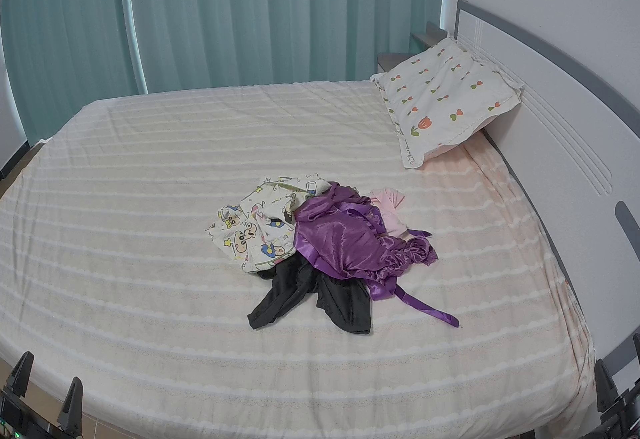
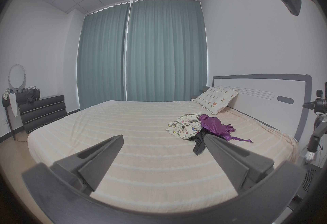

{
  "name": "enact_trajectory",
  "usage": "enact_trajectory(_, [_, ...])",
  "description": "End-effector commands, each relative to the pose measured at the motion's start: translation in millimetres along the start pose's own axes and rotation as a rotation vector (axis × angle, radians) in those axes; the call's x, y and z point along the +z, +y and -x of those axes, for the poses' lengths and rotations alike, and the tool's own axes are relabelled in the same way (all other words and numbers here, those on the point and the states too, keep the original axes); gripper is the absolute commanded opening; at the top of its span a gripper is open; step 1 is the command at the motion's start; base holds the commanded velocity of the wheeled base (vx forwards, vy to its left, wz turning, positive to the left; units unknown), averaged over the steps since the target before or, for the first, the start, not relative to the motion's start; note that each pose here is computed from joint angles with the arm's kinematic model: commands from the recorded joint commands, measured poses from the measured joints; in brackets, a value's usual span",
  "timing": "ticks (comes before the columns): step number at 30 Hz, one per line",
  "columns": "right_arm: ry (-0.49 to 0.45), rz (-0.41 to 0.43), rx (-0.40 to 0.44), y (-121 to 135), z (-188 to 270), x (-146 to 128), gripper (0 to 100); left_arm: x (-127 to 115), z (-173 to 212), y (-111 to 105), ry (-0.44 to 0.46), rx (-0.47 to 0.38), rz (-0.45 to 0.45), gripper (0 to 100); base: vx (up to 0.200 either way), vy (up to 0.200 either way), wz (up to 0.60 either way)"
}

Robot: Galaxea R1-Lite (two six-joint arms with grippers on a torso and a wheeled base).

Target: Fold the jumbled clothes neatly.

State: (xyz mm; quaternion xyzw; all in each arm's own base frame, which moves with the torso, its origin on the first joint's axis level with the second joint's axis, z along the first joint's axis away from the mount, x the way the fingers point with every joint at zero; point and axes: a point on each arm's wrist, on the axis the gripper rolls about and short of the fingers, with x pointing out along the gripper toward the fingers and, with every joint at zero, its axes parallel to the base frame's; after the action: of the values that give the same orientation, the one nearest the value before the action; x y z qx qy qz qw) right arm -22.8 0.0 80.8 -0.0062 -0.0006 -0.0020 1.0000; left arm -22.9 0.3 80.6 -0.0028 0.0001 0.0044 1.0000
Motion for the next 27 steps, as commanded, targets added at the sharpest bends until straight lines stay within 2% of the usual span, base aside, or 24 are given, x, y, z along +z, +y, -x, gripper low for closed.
enact_trajectory(1, [0.001,0.003,0.001,0,0,-5,100,-5,0,0,0.0,0.0,0.001,100,0.0,0.0,0.0])
enact_trajectory(18, [-0.003,-0.02,-0.005,0,0,-5,100,-5,0,0,0.0,0.002,0.001,100,0.0,0.0,0.0])
enact_trajectory(20, [-0.048,-0.029,0.007,0,2,11,100,-5,0,0,0.0,0.0,0.001,100,0.0,0.0,0.0])
enact_trajectory(21, [-0.106,-0.049,0.019,-1,8,43,100,-5,0,0,0.0,0.0,0.001,100,0.0,0.0,0.0])
enact_trajectory(22, [-0.123,-0.066,0.025,-1,10,59,100,-5,0,0,0.0,0.0,0.001,100,0.0,0.0,0.0])
enact_trajectory(24, [-0.078,-0.063,0.032,-1,7,61,100,-5,0,0,0.0,0.0,0.001,100,0.0,0.0,0.0])
enact_trajectory(27, [0.002,-0.035,0.105,1,1,57,100,-5,0,0,0.0,0.0,0.001,100,0.0,0.0,0.0])
